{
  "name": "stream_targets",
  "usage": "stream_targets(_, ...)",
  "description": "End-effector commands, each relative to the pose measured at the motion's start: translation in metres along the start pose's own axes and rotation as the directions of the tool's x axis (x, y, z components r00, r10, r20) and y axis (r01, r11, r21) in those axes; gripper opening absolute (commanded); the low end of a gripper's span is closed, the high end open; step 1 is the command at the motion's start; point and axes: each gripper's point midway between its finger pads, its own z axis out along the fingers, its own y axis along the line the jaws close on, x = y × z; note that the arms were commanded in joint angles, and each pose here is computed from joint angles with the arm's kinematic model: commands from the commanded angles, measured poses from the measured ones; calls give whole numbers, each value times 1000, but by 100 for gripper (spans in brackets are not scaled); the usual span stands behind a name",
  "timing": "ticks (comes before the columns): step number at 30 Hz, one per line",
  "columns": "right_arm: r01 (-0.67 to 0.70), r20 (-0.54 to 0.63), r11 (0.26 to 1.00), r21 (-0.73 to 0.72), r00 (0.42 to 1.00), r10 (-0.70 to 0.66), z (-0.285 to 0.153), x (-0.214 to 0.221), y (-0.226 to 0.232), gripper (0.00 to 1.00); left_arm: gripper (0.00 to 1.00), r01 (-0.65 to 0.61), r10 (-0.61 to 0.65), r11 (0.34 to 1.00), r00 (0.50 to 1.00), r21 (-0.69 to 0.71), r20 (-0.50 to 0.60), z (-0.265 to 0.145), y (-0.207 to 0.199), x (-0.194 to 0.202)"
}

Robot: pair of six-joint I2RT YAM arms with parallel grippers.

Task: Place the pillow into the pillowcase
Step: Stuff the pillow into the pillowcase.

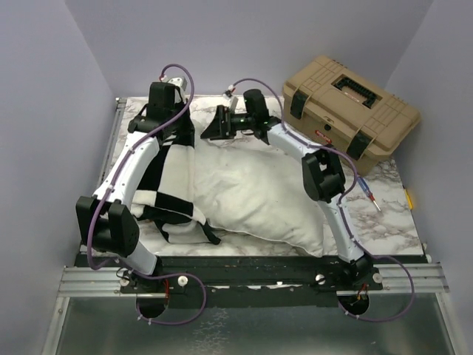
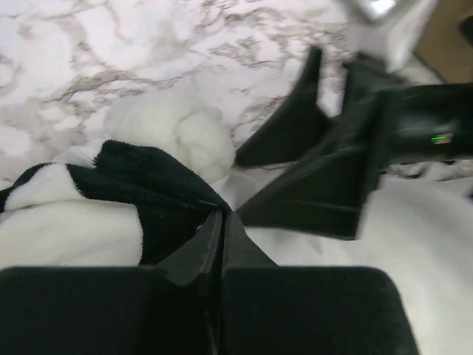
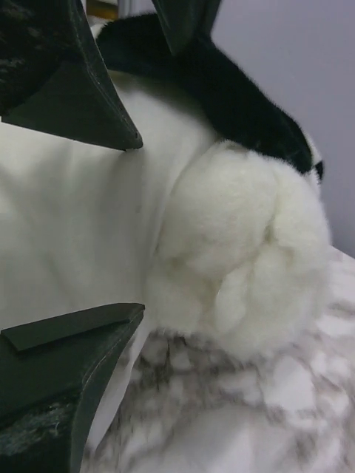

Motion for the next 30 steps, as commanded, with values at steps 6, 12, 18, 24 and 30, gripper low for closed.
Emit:
stream_targets(6,-34,-52,914,-403,999,14,12,64,103,32,0,-4,-40,937,992,350,119,-60,-102,-22)
stream_targets(12,20,100,882,-471,994,31,-38,57,160,1,0,-57,16,877,996,476,89,-79,-167,0)
stream_targets(18,24,225,844,-536,968,115,-80,51,201,0,0,-73,27,795,996,602,84,-116,-230,5)
stream_targets(24,10,332,843,-538,922,201,-102,37,213,0,0,-91,75,672,996,735,55,-160,-293,26)
stream_targets(30,86,387,899,-430,917,98,-103,19,224,0,0,-171,145,564,984,808,107,-200,-325,35)
